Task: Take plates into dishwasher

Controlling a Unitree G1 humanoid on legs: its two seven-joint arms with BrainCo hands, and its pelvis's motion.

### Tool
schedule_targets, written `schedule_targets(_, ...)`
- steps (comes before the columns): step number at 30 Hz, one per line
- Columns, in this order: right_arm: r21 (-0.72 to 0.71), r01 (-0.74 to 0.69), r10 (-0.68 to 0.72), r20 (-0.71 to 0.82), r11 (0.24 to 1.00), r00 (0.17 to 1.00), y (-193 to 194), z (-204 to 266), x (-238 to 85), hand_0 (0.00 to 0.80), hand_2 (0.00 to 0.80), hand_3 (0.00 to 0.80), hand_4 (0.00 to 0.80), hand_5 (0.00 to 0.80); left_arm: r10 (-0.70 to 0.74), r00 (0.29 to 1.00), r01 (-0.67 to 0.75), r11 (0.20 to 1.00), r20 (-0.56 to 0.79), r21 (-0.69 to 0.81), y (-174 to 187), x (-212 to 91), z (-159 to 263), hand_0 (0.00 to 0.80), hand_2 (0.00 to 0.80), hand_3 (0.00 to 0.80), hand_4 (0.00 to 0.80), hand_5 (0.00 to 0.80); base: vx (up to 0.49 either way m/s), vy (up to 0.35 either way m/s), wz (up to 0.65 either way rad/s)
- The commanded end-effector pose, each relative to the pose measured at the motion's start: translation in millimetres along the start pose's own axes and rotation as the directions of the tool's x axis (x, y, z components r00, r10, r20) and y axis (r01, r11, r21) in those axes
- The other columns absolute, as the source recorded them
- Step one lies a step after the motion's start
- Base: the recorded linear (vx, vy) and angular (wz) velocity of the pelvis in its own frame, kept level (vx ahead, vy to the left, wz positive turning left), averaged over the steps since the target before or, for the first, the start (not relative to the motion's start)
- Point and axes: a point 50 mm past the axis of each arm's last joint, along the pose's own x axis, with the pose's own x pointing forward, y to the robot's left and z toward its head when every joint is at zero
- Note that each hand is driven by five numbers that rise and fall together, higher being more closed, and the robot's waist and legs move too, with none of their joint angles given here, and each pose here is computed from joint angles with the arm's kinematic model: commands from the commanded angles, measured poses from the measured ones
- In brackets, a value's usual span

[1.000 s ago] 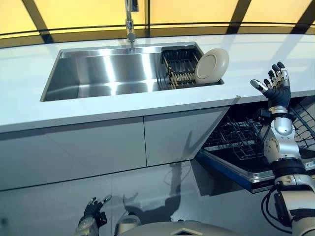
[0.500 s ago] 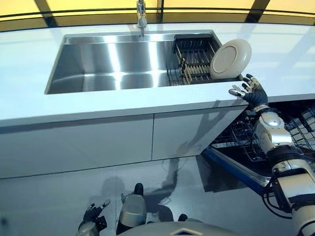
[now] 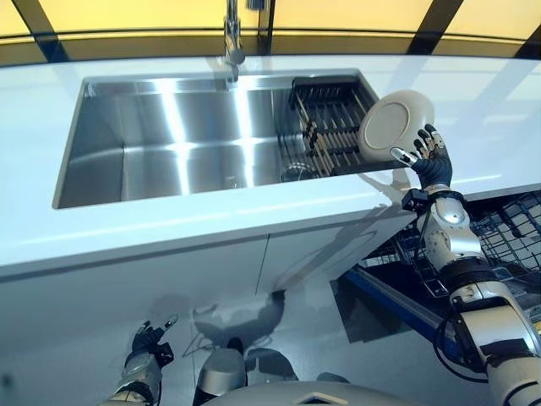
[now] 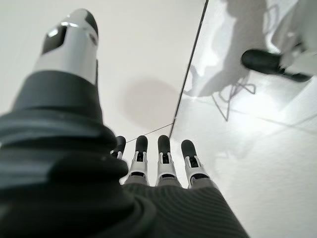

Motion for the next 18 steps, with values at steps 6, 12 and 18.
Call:
schedule_targets(6,0.003,0.116,-0.115,0.157,0.993,0.981,-31,57,17,0.000,0.000,0.000,0.000,0.000,-0.031,0.998,0.029,0.999,0.062,0.031,-6,3,22,0.000,0.000,0.000,0.000,0.000,0.106,-0.236,0.09)
schedule_targets(12,-0.020,0.109,-0.107,0.059,0.994,0.992,-45,48,16,0.000,0.000,0.000,0.000,0.000,-0.006,0.998,0.006,1.000,0.068,0.009,2,3,19,0.000,0.000,0.000,0.000,0.000,0.172,-0.312,0.25)
schedule_targets(18,-0.083,0.098,-0.097,0.013,0.992,0.995,-70,47,14,0.000,0.000,0.000,0.000,0.000,-0.061,0.997,0.060,0.998,0.039,0.011,-13,1,10,0.000,0.000,0.000,0.000,0.000,0.142,-0.211,0.22)
